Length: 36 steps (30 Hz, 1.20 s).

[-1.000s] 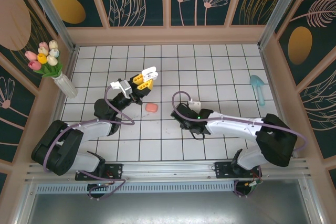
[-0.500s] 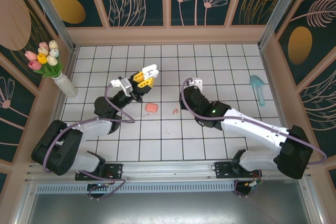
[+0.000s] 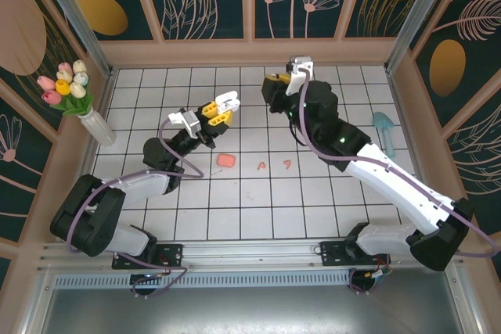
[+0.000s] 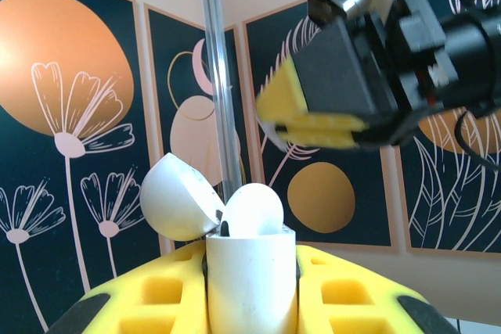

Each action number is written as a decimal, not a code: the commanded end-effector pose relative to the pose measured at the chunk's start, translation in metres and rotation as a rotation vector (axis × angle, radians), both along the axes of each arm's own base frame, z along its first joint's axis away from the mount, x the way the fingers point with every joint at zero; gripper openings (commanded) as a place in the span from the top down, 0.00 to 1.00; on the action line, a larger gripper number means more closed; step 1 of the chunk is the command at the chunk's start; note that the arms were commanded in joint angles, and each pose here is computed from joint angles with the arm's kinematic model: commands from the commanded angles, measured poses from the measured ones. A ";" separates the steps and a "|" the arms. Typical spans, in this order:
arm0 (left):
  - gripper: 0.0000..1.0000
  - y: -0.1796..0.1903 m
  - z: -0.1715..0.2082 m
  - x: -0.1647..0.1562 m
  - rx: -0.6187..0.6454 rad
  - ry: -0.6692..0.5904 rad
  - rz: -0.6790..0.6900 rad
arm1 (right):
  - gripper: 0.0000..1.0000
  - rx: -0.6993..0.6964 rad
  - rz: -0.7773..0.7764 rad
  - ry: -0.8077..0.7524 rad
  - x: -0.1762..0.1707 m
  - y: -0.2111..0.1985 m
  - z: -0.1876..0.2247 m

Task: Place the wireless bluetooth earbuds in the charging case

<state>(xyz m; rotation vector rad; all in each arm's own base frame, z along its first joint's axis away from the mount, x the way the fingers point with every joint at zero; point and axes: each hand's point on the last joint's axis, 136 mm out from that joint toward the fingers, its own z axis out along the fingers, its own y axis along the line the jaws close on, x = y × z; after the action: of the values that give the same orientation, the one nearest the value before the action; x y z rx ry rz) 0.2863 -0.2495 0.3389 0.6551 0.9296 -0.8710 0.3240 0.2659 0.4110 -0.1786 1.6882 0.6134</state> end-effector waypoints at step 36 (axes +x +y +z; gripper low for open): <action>1.00 -0.006 0.025 0.011 -0.081 -0.042 -0.025 | 0.69 0.097 0.288 0.028 0.001 0.065 -0.007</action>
<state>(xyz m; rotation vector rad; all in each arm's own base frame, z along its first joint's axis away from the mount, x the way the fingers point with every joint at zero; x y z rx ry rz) 0.3041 -0.2581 0.3443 0.6306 0.9243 -0.9059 0.3255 0.3273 0.4013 -0.3525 1.6933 0.8656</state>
